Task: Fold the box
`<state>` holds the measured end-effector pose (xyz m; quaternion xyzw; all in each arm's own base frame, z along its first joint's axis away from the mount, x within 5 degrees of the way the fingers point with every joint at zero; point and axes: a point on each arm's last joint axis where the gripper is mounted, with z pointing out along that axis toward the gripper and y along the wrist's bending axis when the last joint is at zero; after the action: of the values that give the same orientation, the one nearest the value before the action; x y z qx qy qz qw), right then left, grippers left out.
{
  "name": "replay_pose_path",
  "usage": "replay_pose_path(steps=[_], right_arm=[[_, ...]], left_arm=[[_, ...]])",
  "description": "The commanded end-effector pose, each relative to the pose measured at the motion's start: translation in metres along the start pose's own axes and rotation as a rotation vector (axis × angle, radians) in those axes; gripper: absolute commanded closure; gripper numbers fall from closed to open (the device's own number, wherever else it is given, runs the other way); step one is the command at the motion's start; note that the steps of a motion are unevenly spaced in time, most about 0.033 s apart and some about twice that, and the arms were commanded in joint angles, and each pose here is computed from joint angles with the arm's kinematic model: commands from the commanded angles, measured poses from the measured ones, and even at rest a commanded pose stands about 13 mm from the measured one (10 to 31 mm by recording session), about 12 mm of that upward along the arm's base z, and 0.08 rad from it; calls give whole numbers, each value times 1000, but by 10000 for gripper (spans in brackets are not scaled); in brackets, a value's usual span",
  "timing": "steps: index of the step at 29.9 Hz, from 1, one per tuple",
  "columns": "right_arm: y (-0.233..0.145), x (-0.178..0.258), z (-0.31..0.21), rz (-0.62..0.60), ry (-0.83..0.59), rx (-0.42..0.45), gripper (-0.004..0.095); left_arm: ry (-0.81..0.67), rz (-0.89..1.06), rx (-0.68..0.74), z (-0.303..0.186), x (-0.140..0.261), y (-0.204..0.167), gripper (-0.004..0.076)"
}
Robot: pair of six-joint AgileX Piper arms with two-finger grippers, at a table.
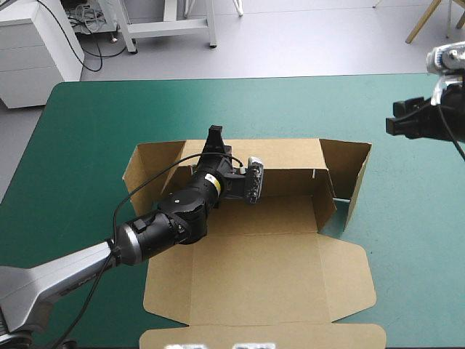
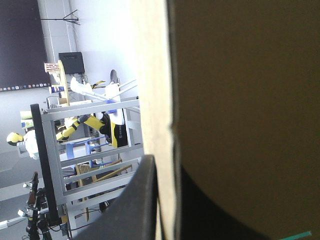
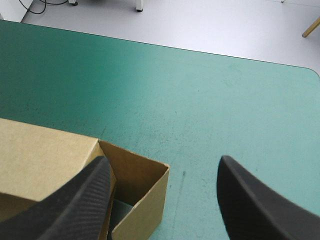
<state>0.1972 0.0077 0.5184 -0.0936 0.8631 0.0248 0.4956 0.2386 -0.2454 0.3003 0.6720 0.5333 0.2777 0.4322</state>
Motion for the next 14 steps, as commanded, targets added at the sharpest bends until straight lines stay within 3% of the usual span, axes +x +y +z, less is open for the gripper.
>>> replay_pose_path(steps=[1, 7, 14], right_arm=[[-9, -24, 18, 6, -48, 9, 321], [-19, -39, 89, 43, 53, -57, 322], [-24, -27, 175, 66, 214, -120, 322]], left_arm=[[-7, -93, 60, -3, -2, -8, 734], [-23, -82, 51, -3, -3, -7, 734], [-21, -18, 10, -3, -3, -3, 734]])
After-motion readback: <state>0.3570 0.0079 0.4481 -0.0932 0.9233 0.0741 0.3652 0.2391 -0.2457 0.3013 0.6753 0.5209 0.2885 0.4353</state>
